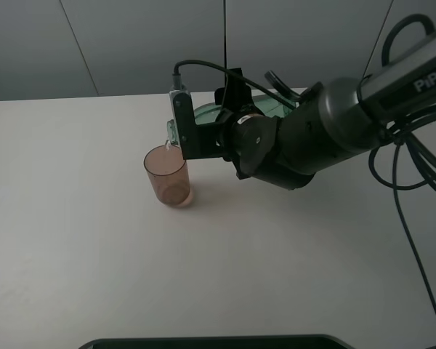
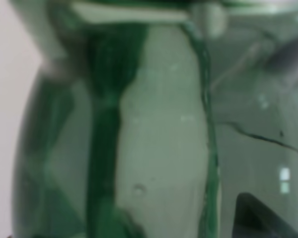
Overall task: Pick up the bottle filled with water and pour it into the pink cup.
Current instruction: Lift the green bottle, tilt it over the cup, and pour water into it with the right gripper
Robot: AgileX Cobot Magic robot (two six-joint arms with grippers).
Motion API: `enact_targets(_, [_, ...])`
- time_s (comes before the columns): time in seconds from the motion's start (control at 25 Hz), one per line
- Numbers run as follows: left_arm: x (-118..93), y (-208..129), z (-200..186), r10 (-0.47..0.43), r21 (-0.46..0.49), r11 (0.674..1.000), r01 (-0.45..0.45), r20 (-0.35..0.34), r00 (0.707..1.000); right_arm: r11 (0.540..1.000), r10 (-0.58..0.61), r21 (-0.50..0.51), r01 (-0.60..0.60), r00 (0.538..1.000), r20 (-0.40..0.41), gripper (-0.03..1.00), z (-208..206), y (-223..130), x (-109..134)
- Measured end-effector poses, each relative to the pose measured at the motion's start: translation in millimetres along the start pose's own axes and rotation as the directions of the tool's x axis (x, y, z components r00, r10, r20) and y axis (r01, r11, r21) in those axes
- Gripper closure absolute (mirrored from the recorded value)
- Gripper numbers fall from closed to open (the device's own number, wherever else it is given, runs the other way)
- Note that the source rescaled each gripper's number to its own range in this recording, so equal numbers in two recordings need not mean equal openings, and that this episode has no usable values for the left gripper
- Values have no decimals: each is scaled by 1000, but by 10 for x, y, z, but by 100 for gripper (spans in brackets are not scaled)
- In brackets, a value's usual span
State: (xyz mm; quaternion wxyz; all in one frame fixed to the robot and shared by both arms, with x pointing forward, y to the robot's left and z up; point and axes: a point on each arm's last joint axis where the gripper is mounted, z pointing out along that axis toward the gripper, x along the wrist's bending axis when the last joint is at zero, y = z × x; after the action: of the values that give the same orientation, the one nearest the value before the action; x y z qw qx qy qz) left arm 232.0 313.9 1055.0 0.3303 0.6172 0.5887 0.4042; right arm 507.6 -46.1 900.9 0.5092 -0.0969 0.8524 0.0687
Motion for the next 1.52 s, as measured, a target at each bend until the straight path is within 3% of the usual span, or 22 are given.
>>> enact_targets(1.52, [0,0,0,0,0,1000,0,0,1000,994,-89,-50,93,994,63,97,-7,56,-50])
